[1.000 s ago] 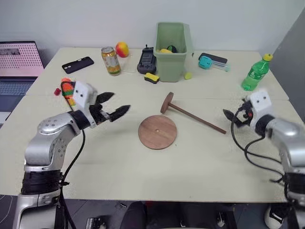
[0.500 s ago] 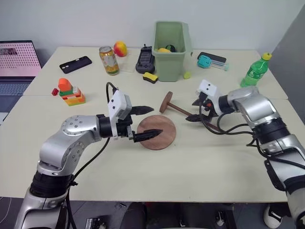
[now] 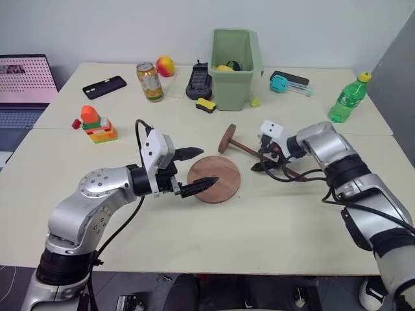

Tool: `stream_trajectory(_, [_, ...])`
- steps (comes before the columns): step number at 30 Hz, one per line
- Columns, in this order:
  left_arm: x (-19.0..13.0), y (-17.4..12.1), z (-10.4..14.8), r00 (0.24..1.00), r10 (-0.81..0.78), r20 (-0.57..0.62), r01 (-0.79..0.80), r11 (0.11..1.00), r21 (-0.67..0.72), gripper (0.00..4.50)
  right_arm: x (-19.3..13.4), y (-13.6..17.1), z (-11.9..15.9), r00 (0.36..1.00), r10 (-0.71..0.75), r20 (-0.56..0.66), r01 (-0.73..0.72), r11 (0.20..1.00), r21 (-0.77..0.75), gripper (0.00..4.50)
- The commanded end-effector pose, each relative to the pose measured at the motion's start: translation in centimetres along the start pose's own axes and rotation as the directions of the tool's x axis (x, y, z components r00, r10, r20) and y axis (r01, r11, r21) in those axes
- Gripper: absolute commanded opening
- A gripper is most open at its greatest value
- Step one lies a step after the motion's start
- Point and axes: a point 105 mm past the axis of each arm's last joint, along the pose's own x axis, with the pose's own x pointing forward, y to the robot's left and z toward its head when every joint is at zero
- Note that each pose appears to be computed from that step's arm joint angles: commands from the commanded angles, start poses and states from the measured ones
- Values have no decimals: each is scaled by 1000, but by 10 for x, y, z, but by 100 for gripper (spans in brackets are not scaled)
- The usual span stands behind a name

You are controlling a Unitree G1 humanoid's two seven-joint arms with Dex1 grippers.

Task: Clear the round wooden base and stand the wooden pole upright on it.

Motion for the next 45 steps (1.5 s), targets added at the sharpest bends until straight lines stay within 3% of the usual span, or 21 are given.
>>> stream_trajectory(1, [-2,-4,12,999,-5,37,3,999,31,450,-10,-6,19,1000,-12,29,13,1000,-27,289])
stream_trajectory(12, [1,-3,13,999,-12,47,11,1000,18,450,-14,-6,34,1000,17,19,-16,999,-39,21])
stream_trajectory(18, [-2,-1,10,999,-6,45,5,1000,23,450,-18,-2,43,995,49,83,-53,997,51,17])
stream_trajectory(19, [-5,-1,8,999,2,45,-3,1000,16,450,-24,1,61,980,67,188,-80,995,64,17])
stream_trajectory(23, [-23,-2,-1,996,66,66,-63,997,-37,450,-61,14,131,820,57,569,-101,994,47,17])
stream_trajectory(27, [-39,-20,-22,991,125,42,-118,985,-126,450,-90,40,166,593,3,805,-83,995,57,17])
stream_trajectory(30, [-51,-23,-37,967,254,9,-254,967,-8,450,-84,58,164,511,-91,855,63,996,68,17])
stream_trajectory(34, [-62,-52,-54,953,302,26,-298,950,-96,450,-59,98,158,375,-101,921,-64,989,134,17])
stream_trajectory(37, [-63,-67,-59,941,337,27,-332,936,-119,450,-35,117,150,355,-139,924,-8,988,152,17])
stream_trajectory(39, [-62,-71,-58,930,365,37,-356,923,-146,450,-26,116,145,332,-210,920,-11,974,226,17])
stream_trajectory(45, [-59,-68,-55,912,407,52,-395,905,-158,450,-14,120,144,303,-230,925,41,973,229,17])
